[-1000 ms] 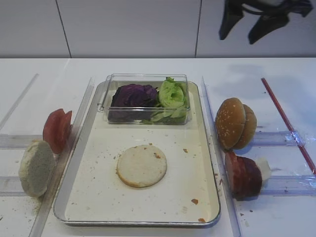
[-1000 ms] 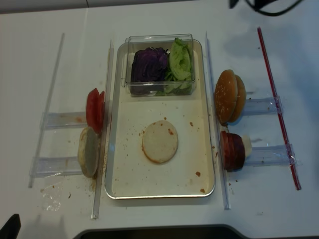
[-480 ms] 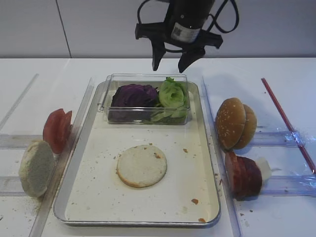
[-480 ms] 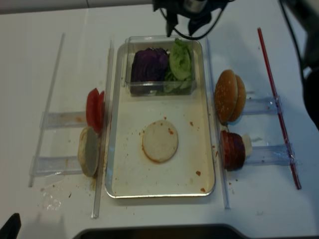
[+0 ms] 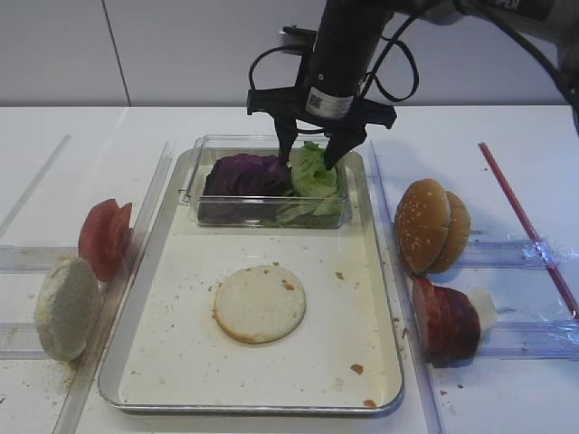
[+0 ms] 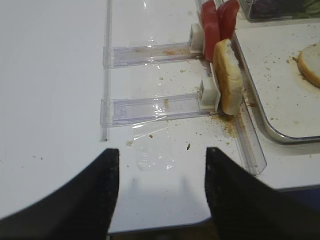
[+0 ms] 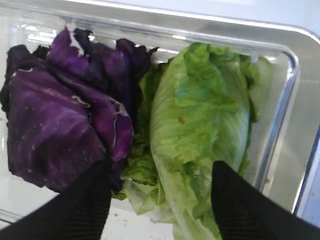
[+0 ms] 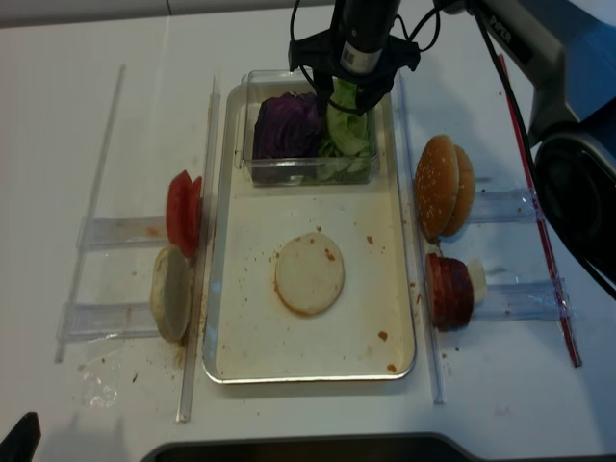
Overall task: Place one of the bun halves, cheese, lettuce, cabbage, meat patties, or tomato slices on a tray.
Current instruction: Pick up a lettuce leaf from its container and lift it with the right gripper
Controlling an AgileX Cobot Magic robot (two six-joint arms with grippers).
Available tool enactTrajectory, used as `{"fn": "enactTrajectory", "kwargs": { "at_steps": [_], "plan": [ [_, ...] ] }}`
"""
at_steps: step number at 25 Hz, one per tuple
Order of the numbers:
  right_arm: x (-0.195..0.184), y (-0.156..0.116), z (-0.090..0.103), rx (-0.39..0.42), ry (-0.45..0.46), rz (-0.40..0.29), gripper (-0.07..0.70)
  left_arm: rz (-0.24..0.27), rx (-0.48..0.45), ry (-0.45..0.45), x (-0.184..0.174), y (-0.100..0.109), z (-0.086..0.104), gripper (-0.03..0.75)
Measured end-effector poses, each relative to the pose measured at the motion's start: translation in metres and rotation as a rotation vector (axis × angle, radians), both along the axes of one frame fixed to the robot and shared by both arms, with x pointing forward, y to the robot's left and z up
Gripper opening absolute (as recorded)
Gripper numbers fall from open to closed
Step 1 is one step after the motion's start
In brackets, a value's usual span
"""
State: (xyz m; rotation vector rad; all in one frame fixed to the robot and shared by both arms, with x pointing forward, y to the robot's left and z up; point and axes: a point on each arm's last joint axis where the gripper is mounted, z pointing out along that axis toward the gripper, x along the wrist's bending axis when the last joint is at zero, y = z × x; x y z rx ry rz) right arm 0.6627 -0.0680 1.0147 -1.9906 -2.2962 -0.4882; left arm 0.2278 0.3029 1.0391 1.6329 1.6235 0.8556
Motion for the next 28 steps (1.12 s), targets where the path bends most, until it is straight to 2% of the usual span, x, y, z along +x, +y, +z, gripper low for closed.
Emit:
{"fn": "enactTrajectory", "kwargs": {
  "at_steps": [9,16,23,26,28],
  "plan": [
    [0.003,0.000,-0.008,-0.011,0.001,-0.009,0.447,0.000,0.000,-0.001,0.000,0.000,0.000,0.354],
    [0.008,0.001,-0.026,-0.041,0.018,-0.009,0.447,0.000,0.000,-0.001,0.000,0.000,0.000,0.354],
    [0.010,0.003,-0.034,-0.039,0.021,-0.011,0.447,0.000,0.000,-0.001,0.000,0.000,0.000,0.354],
    [0.011,0.003,-0.035,-0.039,0.023,-0.012,0.417,0.000,0.000,-0.001,0.000,0.000,0.000,0.354],
    [0.011,0.003,-0.036,-0.043,0.026,-0.012,0.361,0.000,0.000,-0.001,0.000,0.000,0.000,0.354]
  ]
}}
